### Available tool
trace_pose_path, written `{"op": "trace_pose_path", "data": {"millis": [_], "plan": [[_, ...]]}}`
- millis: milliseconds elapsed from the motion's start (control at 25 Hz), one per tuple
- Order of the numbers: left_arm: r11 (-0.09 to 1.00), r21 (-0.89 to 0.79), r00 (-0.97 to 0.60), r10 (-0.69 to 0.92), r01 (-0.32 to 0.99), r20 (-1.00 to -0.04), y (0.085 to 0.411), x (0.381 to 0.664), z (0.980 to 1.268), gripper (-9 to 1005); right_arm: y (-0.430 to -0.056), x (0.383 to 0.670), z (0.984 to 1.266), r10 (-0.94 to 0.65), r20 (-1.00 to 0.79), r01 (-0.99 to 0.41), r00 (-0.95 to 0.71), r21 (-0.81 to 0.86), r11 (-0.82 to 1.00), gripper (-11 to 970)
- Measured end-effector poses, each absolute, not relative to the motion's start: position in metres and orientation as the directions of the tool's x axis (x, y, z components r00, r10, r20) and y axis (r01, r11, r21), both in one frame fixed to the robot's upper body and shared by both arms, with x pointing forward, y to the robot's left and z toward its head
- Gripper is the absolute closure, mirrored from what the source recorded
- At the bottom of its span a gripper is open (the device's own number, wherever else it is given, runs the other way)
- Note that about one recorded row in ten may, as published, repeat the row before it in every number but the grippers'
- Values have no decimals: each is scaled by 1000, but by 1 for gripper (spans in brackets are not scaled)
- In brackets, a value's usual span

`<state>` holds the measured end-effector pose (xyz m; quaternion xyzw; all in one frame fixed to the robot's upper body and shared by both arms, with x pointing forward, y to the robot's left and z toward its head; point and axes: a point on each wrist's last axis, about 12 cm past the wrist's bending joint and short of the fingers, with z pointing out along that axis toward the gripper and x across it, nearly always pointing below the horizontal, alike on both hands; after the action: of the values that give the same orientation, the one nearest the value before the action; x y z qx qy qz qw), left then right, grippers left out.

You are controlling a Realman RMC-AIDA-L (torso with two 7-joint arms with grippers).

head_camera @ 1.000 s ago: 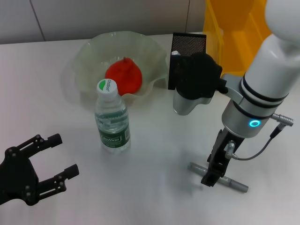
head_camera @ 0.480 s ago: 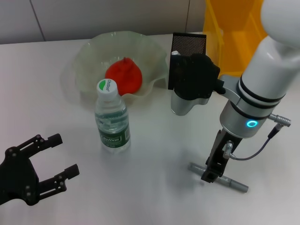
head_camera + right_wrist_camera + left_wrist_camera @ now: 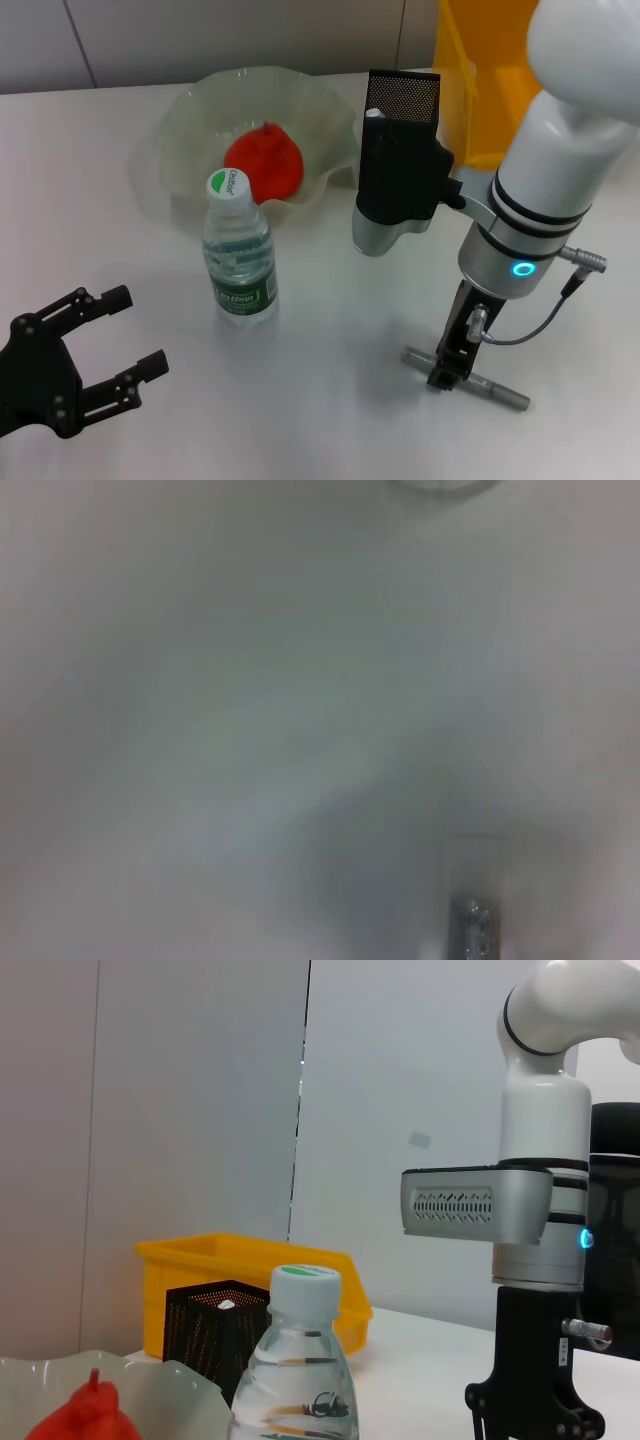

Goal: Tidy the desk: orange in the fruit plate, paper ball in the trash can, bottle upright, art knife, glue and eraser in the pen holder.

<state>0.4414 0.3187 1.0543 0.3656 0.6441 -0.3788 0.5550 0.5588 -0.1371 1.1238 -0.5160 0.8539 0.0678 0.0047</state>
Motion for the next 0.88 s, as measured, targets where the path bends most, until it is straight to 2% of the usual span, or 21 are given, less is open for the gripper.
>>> {"op": "trace_pose_path", "data": {"millis": [560, 720, 800, 880], "plan": [[445, -79, -113, 51, 892, -992, 320, 442, 1055, 190, -138, 560, 1128, -874, -92, -877, -478, 112, 468, 791], [444, -79, -114, 53, 892, -992, 320, 442, 1055, 189, -146, 566, 1146, -850, -147, -862, -507, 99, 497, 815], [445, -79, -114, 53, 892, -992, 320, 442, 1055, 189, -160, 575, 1169, -813, -213, -837, -542, 48, 545, 816], [445, -79, -114, 51, 892, -992, 320, 441, 1055, 189, -165, 578, 1177, -799, -241, -826, -551, 25, 563, 816]]}}
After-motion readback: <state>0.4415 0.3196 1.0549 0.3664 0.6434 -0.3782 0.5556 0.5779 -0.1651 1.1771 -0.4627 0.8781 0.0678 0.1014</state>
